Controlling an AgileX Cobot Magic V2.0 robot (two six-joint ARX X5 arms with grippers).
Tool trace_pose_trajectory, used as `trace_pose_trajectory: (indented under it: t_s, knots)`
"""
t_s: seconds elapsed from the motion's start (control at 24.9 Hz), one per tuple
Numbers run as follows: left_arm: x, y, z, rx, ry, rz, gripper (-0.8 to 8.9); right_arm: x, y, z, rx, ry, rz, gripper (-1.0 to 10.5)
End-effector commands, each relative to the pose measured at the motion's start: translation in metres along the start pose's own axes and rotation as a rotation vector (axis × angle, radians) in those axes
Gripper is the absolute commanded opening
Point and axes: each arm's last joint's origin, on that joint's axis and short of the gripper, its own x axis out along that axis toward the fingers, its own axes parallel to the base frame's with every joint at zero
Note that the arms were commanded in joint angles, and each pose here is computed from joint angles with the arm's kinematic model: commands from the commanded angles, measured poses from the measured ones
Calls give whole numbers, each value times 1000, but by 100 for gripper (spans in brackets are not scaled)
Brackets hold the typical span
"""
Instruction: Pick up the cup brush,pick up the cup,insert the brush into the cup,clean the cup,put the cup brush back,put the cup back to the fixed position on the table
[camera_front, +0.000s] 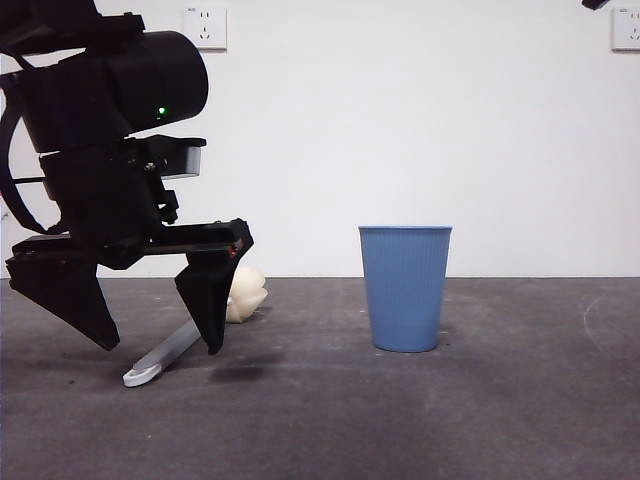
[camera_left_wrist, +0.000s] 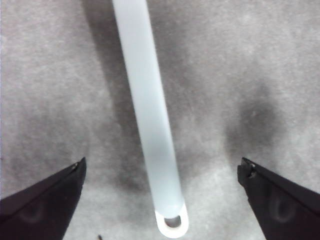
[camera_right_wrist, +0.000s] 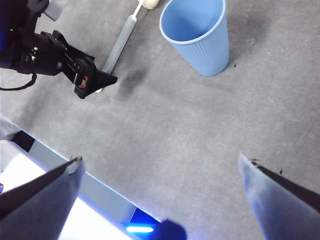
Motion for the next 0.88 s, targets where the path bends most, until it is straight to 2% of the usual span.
trace_pose_trajectory:
  t_s: [0.04,0.08,0.88]
  knots:
    - [4,-1,-3,-19,11,23,509,0,0,1,1,-7,-1,567]
    - [4,-1,-3,-22,14,26,488,0,0,1,2,-6,-1,567]
    - [8,-2,-8,-72,58,44,488,0,0,1,10,-5,-1,567]
